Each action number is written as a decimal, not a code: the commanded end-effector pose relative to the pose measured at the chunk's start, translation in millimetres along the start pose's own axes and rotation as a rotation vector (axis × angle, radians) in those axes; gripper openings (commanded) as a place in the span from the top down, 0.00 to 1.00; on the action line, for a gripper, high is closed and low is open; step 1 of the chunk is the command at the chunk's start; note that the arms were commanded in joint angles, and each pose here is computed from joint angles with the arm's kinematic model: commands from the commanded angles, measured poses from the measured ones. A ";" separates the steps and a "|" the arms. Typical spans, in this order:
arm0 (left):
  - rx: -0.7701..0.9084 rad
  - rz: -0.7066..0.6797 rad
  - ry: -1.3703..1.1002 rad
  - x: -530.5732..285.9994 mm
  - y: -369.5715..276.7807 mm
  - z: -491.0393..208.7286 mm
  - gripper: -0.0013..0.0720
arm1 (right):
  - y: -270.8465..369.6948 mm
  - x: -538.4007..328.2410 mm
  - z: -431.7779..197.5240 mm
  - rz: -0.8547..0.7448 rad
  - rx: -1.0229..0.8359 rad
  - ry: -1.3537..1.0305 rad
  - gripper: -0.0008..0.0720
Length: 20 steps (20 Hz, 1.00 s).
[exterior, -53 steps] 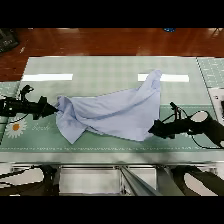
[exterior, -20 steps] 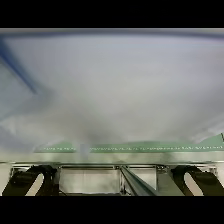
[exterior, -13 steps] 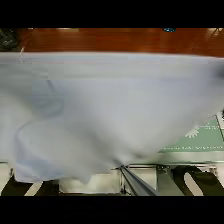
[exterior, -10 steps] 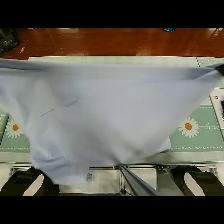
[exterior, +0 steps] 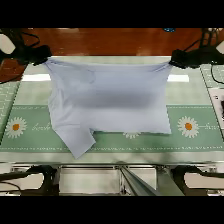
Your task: Fold the shirts.
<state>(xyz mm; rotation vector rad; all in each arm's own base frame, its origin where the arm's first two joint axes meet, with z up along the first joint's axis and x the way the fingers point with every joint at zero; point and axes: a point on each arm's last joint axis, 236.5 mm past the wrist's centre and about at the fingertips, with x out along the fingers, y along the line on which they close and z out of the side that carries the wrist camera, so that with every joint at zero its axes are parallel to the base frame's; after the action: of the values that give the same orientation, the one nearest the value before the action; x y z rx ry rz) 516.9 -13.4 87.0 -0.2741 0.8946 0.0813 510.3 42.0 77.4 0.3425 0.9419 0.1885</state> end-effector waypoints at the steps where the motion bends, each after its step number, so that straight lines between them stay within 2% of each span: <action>1: -0.106 -0.076 0.099 64.7 -14.1 -7.1 0.96 | -22.0 66.5 19.5 -0.001 0.036 0.020 0.95; 3: -0.127 -0.102 0.138 74.1 -21.4 -12.0 0.96 | -27.9 79.6 22.4 -0.002 0.053 0.034 0.95; 8: 0.020 -0.091 0.281 47.8 -0.8 -34.8 0.96 | -48.0 52.9 8.0 -0.009 0.058 0.125 0.95; 13: 0.086 -0.109 0.535 41.5 21.2 -103.7 0.96 | -71.7 43.8 -62.0 -0.010 0.054 0.382 0.95; 17: 0.086 -0.114 0.677 52.7 26.8 -162.4 0.96 | -80.1 56.8 -109.0 -0.012 0.096 0.493 0.95; 20: 0.094 -0.115 0.701 56.5 29.3 -175.3 0.96 | -84.1 63.4 -127.6 -0.012 0.110 0.525 0.93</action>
<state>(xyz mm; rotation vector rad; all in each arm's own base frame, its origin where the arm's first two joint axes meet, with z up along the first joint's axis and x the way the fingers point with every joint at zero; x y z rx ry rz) 430.8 -31.0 -52.2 -0.2743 1.5137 -0.1503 459.9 6.8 -53.5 0.3864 1.4225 0.2159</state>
